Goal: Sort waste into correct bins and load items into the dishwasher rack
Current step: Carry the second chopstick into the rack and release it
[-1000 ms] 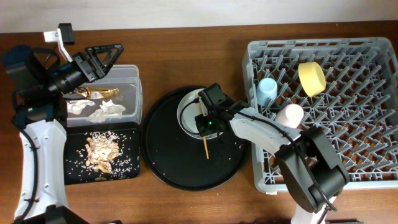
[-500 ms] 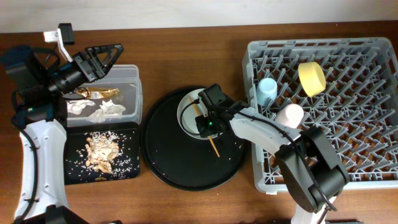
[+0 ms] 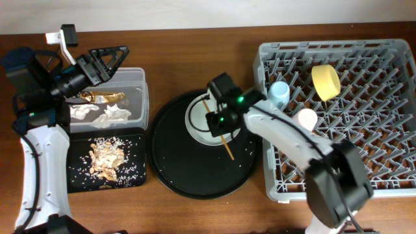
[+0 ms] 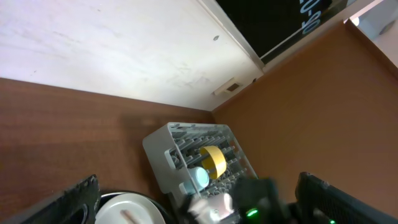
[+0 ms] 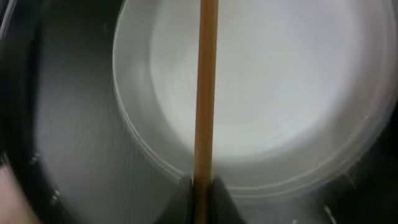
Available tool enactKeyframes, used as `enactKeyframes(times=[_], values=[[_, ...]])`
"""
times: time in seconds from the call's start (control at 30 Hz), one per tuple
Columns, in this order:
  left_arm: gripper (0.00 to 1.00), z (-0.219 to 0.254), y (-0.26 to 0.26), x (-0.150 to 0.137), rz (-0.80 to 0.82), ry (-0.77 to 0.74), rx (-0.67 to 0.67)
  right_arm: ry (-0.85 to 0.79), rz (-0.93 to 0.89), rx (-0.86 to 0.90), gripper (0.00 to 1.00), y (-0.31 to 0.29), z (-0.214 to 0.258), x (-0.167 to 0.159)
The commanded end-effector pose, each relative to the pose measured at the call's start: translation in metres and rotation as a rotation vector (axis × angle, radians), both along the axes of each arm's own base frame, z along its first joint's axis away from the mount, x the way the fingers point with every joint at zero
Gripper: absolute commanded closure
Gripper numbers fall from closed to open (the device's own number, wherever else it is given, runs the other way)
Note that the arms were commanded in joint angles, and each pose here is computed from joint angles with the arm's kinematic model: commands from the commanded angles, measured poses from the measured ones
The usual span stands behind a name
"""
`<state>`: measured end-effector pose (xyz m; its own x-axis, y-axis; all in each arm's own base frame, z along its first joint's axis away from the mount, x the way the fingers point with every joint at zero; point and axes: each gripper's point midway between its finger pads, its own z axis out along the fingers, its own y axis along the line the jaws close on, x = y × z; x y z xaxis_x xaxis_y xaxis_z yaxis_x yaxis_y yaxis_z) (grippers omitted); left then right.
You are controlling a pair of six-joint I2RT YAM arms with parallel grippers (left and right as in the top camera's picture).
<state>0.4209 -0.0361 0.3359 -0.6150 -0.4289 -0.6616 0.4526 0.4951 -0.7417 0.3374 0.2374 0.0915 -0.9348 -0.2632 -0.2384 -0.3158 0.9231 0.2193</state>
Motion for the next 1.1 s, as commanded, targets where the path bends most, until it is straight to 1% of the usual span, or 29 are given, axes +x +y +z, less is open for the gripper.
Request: enactKeyframes(times=[0.0, 0.1, 0.17, 0.37, 0.47, 0.67, 0.77, 1.07], values=[[0.01, 0.003, 0.001, 0.0, 0.001, -0.009, 0.003, -0.079, -0.057, 0.032, 0.96, -0.024, 0.068, 0.011], [0.0, 0.003, 0.001, 0.0, 0.001, -0.009, 0.003, -0.035, -0.123, 0.004, 0.96, -0.06, 0.089, 0.0], [0.01, 0.003, 0.001, 0.0, 0.001, -0.009, 0.003, 0.02, -0.195, -0.023, 0.96, -0.094, 0.097, -0.013], [0.01, 0.003, 0.001, 0.0, 0.001, -0.009, 0.003, 0.162, -0.286, -0.085, 0.95, -0.146, 0.094, -0.04], [0.01, 0.003, 0.001, 0.0, 0.001, -0.009, 0.003, 0.206, -0.274, -0.108, 0.95, -0.156, 0.092, -0.05], [0.01, 0.003, 0.001, 0.0, 0.001, -0.009, 0.003, 0.227, -0.274, -0.118, 0.95, -0.157, 0.087, -0.055], [0.01, 0.003, 0.001, 0.0, 0.001, -0.009, 0.003, 0.254, -0.278, -0.164, 0.95, -0.164, 0.075, -0.061], [0.01, 0.003, 0.001, 0.0, 0.001, -0.009, 0.003, 0.217, -0.282, -0.169, 0.95, -0.165, 0.057, -0.051]])
